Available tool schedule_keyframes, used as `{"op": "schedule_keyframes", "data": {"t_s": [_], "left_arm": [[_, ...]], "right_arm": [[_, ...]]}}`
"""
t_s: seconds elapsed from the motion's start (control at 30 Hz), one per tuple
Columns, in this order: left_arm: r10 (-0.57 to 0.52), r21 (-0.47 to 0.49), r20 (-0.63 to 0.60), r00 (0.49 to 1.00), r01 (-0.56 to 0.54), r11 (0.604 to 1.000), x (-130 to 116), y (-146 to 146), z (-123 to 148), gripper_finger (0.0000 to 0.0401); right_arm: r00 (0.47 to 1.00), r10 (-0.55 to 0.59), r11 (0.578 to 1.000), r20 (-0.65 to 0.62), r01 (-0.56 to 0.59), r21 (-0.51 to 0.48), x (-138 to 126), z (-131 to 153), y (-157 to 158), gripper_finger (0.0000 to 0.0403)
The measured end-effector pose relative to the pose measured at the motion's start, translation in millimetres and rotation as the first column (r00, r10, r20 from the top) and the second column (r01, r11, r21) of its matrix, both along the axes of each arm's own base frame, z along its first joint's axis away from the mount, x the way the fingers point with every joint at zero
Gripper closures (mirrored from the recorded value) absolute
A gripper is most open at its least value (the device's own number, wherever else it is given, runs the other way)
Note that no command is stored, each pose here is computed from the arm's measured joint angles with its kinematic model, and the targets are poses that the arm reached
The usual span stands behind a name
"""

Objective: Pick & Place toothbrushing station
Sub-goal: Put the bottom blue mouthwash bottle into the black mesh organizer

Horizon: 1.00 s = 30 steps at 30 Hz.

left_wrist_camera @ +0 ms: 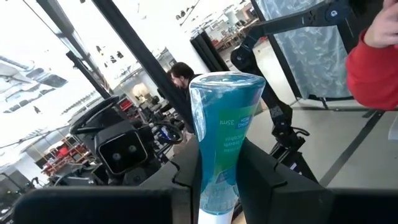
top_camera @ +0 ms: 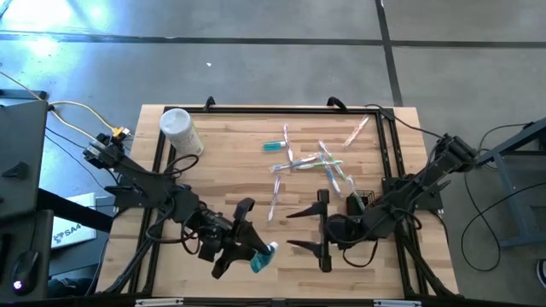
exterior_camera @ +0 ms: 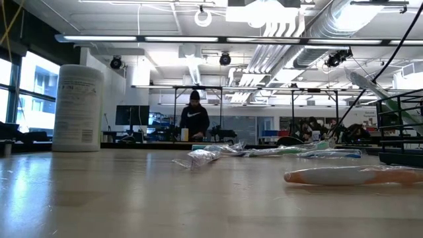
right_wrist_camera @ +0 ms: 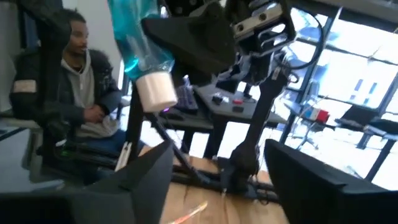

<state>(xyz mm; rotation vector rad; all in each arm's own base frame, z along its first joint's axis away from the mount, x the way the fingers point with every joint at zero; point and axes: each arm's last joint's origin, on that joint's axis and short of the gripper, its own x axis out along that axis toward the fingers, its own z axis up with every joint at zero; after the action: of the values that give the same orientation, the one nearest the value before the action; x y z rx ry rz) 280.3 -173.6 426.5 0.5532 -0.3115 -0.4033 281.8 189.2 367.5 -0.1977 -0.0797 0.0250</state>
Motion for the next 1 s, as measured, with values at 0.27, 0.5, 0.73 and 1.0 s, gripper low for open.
{"op": "schedule_keyframes", "data": {"t_s": [0.27, 0.5, 0.73, 1.0], "left_arm": [[0.007, 0.000, 0.000, 1.000, -0.007, 1.000, 1, 2, 0, 0.0335], [0.037, -0.012, 0.016, 0.999, -0.037, 0.999, 10, 8, -1, 0.0335], [0.043, -0.023, 0.032, 0.999, -0.042, 0.999, 13, 10, -1, 0.0335], [0.043, -0.029, 0.047, 0.998, -0.041, 0.999, 13, 10, 1, 0.0335]], "right_arm": [[0.985, 0.152, 0.988, 0.078, -0.149, -0.035, 0, 6, 3, 0.0089], [0.975, 0.200, 0.980, 0.093, -0.200, -0.012, 10, 8, -10, 0.0093], [0.968, 0.236, 0.971, 0.087, -0.239, 0.015, 16, 7, -20, 0.0094], [0.956, 0.282, 0.959, 0.084, -0.283, 0.005, 18, 6, -22, 0.0104]]}}
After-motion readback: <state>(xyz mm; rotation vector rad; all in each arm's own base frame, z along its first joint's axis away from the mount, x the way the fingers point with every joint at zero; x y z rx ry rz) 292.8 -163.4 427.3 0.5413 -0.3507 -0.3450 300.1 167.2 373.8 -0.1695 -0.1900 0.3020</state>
